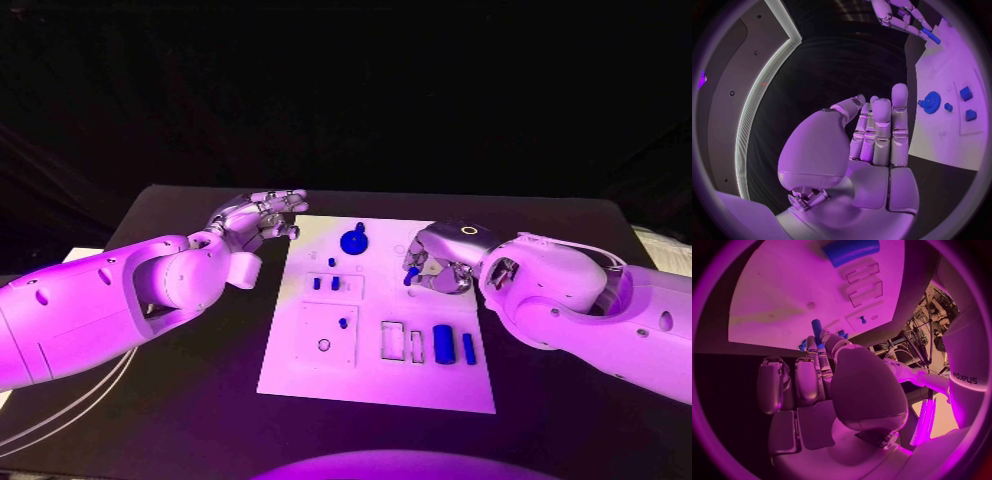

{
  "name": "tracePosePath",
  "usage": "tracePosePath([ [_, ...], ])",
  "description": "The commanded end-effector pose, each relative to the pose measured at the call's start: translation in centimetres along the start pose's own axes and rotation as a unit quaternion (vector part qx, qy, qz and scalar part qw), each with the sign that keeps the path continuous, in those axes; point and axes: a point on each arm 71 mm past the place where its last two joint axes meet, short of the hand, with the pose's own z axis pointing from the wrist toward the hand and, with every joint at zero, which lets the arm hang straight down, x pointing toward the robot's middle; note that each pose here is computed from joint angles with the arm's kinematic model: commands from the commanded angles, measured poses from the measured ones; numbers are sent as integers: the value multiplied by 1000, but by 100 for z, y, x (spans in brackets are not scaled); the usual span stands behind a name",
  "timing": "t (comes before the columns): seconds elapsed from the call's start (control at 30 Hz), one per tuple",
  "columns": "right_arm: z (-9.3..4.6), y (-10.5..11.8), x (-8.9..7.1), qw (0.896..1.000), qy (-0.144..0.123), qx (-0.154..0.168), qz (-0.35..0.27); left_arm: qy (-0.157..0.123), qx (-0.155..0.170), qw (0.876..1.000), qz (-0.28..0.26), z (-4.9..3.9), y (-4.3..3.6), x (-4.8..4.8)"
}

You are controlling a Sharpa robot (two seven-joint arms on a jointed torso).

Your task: Assemble the parts on the task board

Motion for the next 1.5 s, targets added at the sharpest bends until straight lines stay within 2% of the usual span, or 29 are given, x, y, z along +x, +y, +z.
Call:
tracePosePath([
  [0.03, -2, 126, -55, 999, -17, -20, 27, 11, 2, 1000, -2, 5, 2, 31],
  [0.27, 75, 524, -48, 996, -22, -77, 43, 14, 2, 1000, -3, 12, 8, 47],
  [0.43, 145, 824, 39, 992, -16, -116, 47, 14, 2, 1000, -3, 15, 10, 56],
  [0.6, 215, 993, 174, 989, -4, -136, 49, 15, 2, 1000, -3, 16, 12, 63],
  [0.9, 318, 1175, 463, 986, 24, -154, 58, 17, 1, 1000, -4, 17, 14, 76],
  [1.03, 347, 1203, 545, 985, 40, -154, 60, 18, 1, 1000, -4, 17, 15, 81],
  [1.5, 357, 1250, 633, 984, 65, -155, 57, 18, 1, 1000, -4, 19, 16, 79],
])
